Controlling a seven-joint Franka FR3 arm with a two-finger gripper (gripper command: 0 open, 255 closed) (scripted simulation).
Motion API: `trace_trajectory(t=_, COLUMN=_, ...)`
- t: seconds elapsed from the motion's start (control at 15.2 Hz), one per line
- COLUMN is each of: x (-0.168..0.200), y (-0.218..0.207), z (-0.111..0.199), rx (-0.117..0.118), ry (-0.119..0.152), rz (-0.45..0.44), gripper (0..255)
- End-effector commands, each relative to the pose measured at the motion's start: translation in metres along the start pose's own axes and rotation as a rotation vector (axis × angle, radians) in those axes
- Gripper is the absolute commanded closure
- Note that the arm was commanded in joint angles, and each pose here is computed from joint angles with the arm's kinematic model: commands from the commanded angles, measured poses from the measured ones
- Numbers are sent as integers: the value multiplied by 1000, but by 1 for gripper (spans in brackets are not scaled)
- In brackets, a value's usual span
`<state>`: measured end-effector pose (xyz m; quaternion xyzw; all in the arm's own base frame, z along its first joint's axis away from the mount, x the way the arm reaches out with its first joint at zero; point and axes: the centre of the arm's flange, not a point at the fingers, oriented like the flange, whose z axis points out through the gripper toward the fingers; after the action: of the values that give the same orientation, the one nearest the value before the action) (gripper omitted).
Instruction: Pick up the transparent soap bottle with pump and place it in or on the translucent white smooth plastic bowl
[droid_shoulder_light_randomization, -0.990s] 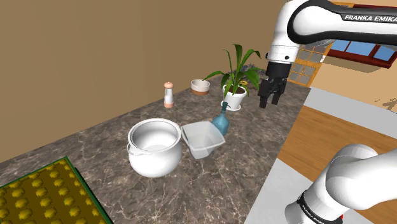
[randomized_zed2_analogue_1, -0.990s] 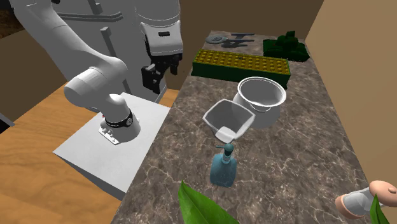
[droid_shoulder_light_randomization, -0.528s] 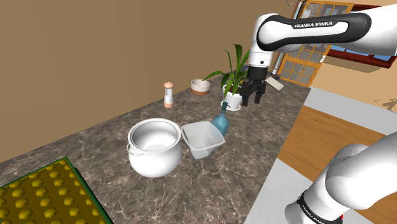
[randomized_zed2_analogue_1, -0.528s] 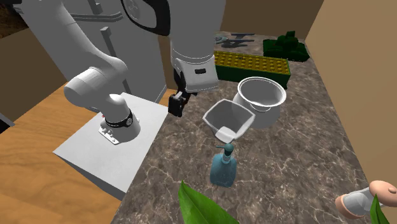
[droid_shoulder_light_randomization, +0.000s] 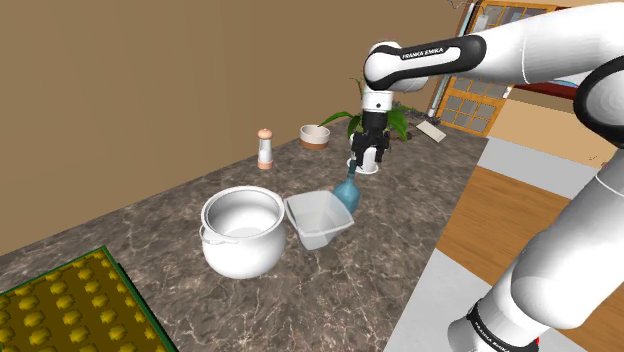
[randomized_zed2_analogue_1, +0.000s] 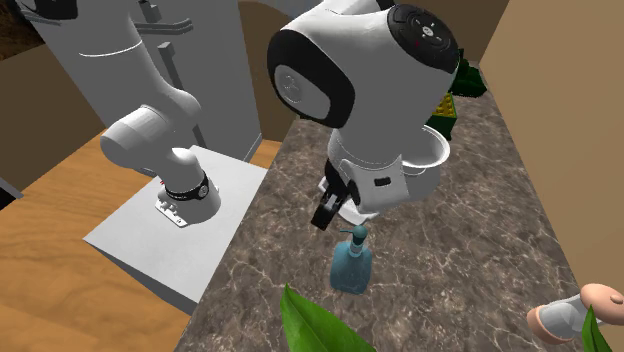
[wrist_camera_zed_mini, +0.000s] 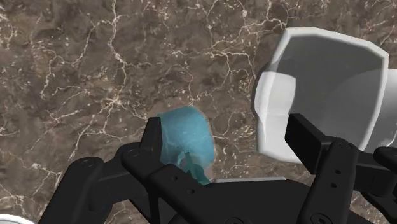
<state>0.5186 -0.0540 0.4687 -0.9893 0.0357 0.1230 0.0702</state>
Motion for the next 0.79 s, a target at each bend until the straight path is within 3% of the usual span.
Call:
trace_trajectory(t=0.0, x=26, y=6, z=7, rx=3, ry=-11, rz=2, gripper=0)
trace_trajectory(t=0.4, x=105, y=23, z=30, rx=11, ry=-42, rz=8, gripper=0)
trace_trajectory(t=0.73, x=110, y=24, z=52, rx=12, ry=-45, rz=9, gripper=0)
